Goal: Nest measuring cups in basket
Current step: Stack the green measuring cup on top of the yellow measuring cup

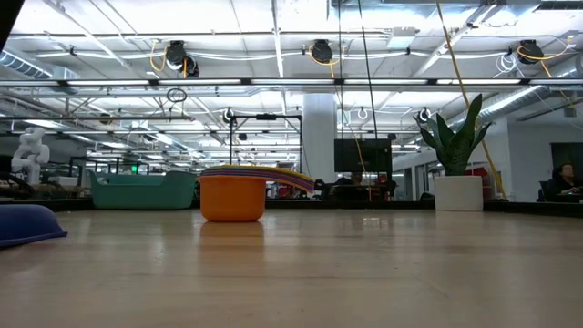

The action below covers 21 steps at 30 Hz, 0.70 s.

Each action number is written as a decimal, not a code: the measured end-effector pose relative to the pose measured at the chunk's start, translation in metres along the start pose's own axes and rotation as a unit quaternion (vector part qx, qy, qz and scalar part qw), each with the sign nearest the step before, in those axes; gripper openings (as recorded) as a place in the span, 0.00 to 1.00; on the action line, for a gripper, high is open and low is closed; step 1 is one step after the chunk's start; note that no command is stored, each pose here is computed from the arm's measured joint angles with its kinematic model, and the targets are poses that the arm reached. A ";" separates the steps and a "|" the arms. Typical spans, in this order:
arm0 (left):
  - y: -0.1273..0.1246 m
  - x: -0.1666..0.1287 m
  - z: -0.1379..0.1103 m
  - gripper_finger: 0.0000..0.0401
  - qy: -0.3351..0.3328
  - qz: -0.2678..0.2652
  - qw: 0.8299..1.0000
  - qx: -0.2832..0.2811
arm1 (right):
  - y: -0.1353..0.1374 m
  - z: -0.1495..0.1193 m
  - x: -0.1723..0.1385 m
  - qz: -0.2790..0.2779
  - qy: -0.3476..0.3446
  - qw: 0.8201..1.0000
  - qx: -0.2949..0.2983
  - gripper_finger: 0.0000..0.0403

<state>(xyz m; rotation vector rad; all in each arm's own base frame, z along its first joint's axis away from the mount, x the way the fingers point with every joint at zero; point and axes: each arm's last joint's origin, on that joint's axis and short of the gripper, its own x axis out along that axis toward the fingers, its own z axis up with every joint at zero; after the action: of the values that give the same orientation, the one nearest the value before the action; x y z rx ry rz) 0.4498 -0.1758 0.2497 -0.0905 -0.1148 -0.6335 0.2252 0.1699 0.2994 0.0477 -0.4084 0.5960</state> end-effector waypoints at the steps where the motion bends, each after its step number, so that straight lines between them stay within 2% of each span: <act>1: 0.000 0.000 0.000 0.46 0.000 0.000 1.000 0.000 | 0.000 0.000 0.000 0.000 0.000 1.000 0.000 0.35; 5: 0.000 0.000 0.000 0.43 0.000 0.000 1.000 0.001 | 0.000 0.000 0.000 0.000 0.001 1.000 0.000 0.35; 13: -0.003 0.000 0.000 0.27 0.002 -0.031 0.999 0.016 | 0.000 0.001 0.000 0.003 -0.003 1.000 0.004 0.35; 21: -0.002 0.000 -0.001 0.25 0.006 -0.014 1.000 0.015 | 0.000 0.001 0.000 0.001 -0.005 1.000 0.001 0.35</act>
<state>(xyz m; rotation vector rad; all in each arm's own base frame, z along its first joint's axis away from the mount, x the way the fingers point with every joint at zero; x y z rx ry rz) 0.4488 -0.1777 0.2485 -0.0560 -0.1135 -0.6601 0.2247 0.1699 0.3002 0.0514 -0.4168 0.5988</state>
